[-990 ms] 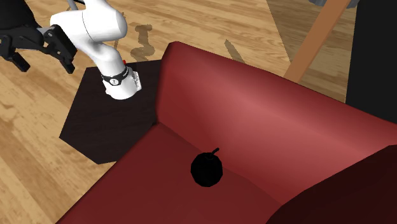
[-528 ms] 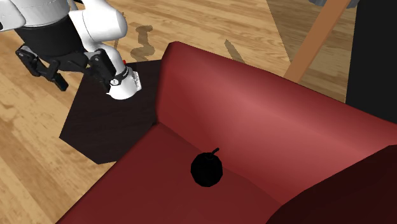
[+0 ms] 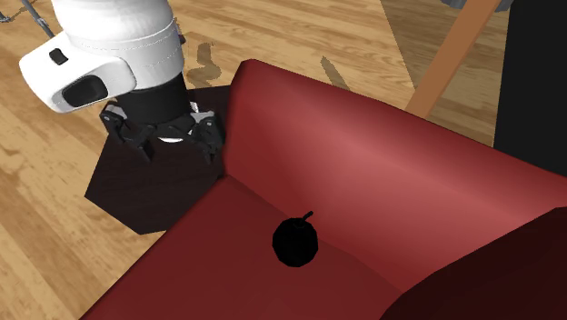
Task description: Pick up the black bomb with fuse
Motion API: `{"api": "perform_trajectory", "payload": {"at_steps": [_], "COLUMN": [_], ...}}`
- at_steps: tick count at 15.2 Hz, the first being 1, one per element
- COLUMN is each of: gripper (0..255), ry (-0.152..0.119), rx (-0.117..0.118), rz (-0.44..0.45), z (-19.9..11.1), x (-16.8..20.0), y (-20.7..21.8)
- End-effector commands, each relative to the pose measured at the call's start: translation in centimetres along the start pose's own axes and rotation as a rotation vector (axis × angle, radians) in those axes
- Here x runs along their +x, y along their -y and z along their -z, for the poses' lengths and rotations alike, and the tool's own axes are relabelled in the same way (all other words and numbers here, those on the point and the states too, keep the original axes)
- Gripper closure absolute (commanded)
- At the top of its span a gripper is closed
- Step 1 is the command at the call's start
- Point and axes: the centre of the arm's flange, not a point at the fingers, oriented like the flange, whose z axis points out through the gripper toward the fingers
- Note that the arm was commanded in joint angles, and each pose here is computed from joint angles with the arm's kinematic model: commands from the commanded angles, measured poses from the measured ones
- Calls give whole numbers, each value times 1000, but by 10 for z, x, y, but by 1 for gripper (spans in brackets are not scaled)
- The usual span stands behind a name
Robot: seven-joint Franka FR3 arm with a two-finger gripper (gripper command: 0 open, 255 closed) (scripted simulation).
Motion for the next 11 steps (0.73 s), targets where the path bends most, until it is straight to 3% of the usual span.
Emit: {"api": "perform_trajectory", "payload": {"at_steps": [1,11], "gripper": [0,0], "ry": [-3,-17], "rx": [3,11], "rz": [-8,-40], "z": [-5,-29], "x": [7,61], "y": [25,141]}}
